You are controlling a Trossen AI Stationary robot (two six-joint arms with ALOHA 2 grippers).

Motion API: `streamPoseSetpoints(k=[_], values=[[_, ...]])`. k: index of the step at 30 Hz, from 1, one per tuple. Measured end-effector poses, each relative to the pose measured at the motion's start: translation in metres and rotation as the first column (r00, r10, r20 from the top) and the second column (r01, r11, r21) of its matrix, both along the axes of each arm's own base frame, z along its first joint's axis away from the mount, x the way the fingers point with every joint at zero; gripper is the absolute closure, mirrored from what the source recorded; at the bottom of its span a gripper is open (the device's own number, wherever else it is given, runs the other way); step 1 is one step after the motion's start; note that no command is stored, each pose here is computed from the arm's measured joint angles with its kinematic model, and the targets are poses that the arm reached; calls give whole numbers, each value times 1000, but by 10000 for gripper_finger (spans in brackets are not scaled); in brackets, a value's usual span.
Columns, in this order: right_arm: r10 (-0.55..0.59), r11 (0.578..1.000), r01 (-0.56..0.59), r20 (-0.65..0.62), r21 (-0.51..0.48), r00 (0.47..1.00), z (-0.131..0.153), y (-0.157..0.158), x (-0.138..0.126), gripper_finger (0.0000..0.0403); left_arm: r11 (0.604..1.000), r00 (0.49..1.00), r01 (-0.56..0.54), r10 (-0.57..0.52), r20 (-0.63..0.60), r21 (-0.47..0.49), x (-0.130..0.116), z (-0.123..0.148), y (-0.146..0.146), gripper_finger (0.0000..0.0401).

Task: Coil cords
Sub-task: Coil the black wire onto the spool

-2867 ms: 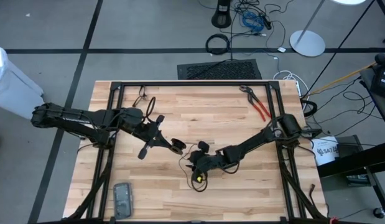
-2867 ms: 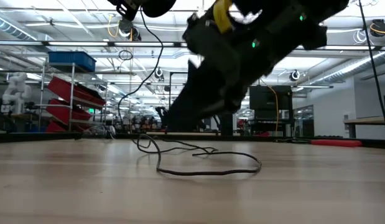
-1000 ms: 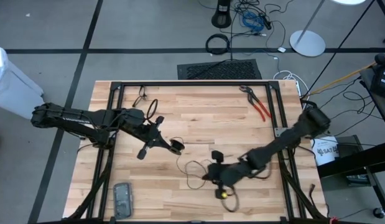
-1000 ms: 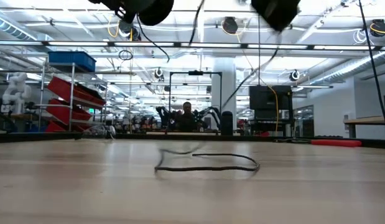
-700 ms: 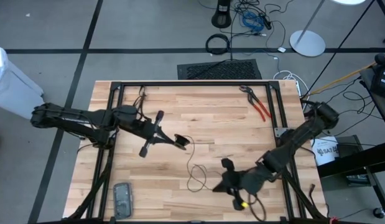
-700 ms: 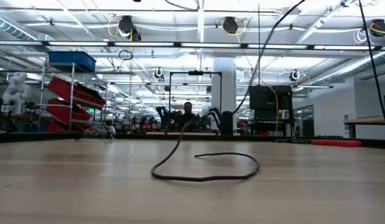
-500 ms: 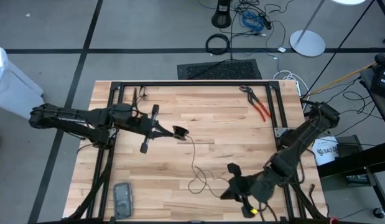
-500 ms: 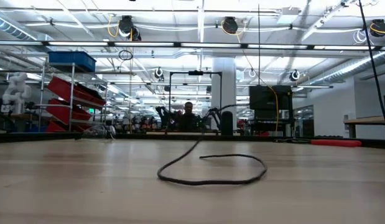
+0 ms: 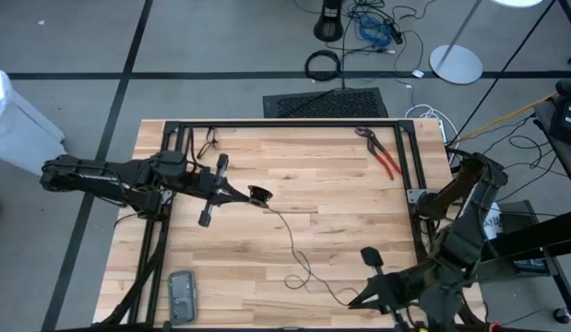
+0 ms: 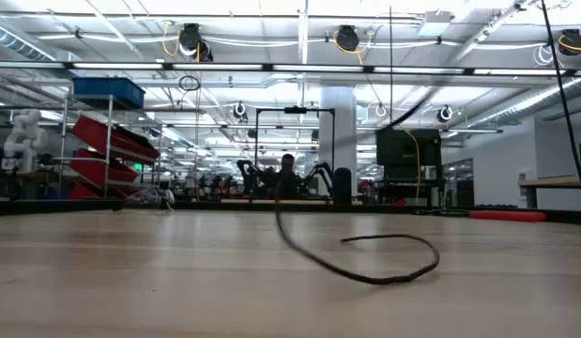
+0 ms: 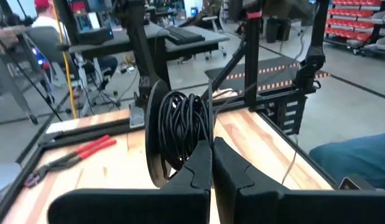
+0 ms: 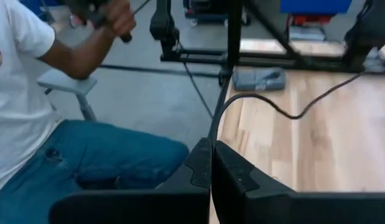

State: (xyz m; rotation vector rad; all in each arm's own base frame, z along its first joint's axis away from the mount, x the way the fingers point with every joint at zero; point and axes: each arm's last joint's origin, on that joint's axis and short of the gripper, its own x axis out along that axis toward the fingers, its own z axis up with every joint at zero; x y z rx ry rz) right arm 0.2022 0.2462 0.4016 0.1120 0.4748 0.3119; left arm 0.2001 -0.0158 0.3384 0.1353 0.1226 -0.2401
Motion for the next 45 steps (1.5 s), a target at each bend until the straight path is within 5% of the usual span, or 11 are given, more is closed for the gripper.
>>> streamPoseSetpoints(k=[11,18,25,34,45], values=[[-32,988,59,178,-145,984,61,-19,-10,403,1000,992,-5,1,-129,-28,0,-12,0,399],[-50,960,129,301,-249,952,95,-40,-9,403,989,976,121,-135,-169,-91,6,-18,-4,399],[-89,903,221,344,-369,935,99,-65,15,403,965,946,230,-252,-202,-130,29,-33,-9,399],[-157,865,295,339,-406,927,99,-107,47,403,888,885,428,-449,-119,-166,59,-46,-16,399],[-224,792,397,385,-463,895,109,-146,62,403,859,857,474,-501,-123,-191,70,-55,-18,399]])
